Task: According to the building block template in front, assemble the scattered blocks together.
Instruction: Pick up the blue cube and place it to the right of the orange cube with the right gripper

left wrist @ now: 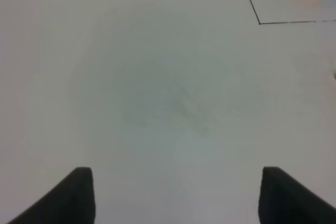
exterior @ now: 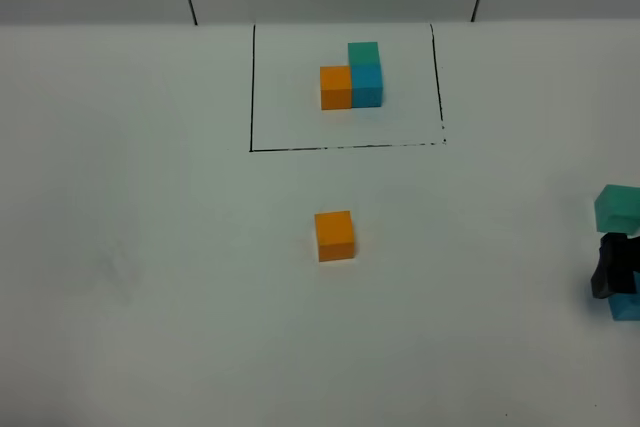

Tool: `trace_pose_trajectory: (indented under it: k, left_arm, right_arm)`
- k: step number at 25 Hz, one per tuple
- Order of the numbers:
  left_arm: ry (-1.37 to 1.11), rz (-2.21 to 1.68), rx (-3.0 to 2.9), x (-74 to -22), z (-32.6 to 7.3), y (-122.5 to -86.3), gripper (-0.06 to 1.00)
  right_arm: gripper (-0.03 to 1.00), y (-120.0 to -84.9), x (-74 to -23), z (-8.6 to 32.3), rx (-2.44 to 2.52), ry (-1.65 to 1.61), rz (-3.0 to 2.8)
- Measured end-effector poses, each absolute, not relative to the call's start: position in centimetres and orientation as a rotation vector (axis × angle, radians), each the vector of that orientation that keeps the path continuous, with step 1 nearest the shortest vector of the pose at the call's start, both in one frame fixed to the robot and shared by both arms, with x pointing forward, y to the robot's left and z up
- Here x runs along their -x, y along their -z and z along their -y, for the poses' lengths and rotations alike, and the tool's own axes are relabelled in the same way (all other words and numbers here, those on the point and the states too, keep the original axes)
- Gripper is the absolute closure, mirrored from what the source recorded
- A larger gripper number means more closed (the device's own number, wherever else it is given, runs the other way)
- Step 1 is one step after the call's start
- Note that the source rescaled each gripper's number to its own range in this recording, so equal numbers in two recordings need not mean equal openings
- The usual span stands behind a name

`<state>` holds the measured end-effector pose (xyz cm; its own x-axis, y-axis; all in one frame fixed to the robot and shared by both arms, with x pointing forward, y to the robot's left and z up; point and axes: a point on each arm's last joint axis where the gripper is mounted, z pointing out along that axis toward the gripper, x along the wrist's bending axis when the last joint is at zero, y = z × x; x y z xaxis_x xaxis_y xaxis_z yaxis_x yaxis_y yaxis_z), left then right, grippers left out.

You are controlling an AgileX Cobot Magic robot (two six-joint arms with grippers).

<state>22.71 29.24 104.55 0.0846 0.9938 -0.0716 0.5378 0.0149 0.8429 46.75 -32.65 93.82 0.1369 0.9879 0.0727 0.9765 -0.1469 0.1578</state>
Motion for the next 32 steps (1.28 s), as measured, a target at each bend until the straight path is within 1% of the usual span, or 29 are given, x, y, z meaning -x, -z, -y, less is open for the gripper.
trace_pose_trajectory:
  k: [9, 10, 12, 14, 16, 17, 18, 19, 20, 24, 28, 30, 32]
  left_arm:
    - [-0.775, -1.548, -1.619, -22.7, -29.2, -104.6, 0.53]
    - [-0.775, -1.548, -1.619, -22.7, -29.2, -104.6, 0.53]
    - [-0.775, -1.548, -1.619, -22.7, -29.2, -104.6, 0.53]
    - [-0.775, -1.548, -1.619, -22.7, -29.2, -104.6, 0.53]
    - [-0.775, -1.548, -1.619, -22.7, -29.2, -104.6, 0.53]
    - [-0.775, -1.548, -1.619, -22.7, -29.2, -104.6, 0.53]
    - [-0.775, -1.548, -1.619, -22.7, -29.2, -104.6, 0.53]
    - [-0.775, -1.548, -1.619, -22.7, -29.2, -104.6, 0.53]
    - [-0.775, -1.548, -1.619, -22.7, -29.2, -104.6, 0.53]
    - [-0.775, -1.548, -1.619, -22.7, -29.2, -104.6, 0.53]
    - [-0.775, -1.548, -1.619, -22.7, -29.2, -104.6, 0.53]
    - [-0.775, -1.548, -1.619, -22.7, -29.2, -104.6, 0.53]
    - [-0.775, -1.548, -1.619, -22.7, -29.2, -104.6, 0.53]
  right_arm:
    - [-0.02, -91.7, -47.5, 32.8, -2.331, -0.203, -2.023]
    - [0.01, -91.5, -47.6, 32.8, -2.337, -0.194, -2.027]
    - [0.1, -91.0, -47.6, 32.8, -2.352, -0.171, -2.039]
    - [0.26, -90.5, -47.6, 32.8, -2.365, -0.152, -2.049]
    - [0.48, -90.3, -47.6, 32.8, -2.361, -0.142, -2.066]
    - [0.64, -90.3, -47.6, 32.8, -2.355, -0.14, -2.075]
    - [0.84, -90.3, -47.6, 32.7, -2.34, -0.138, -2.089]
    - [0.95, -90.4, -47.7, 32.5, -2.312, -0.137, -2.111]
    - [0.93, -90.6, -47.8, 32.3, -2.277, -0.138, -2.137]
    - [0.93, -92.9, -49.0, 30.1, -2.01, -0.137, -2.334]
    - [0.93, -96.0, -50.2, 25.2, -1.376, -0.041, -2.728]
    - [0.93, -97.5, -51.2, 22.5, -1.059, -0.013, -2.827]
    - [0.93, -97.9, -52.1, 20.6, -0.819, 0.046, -2.89]
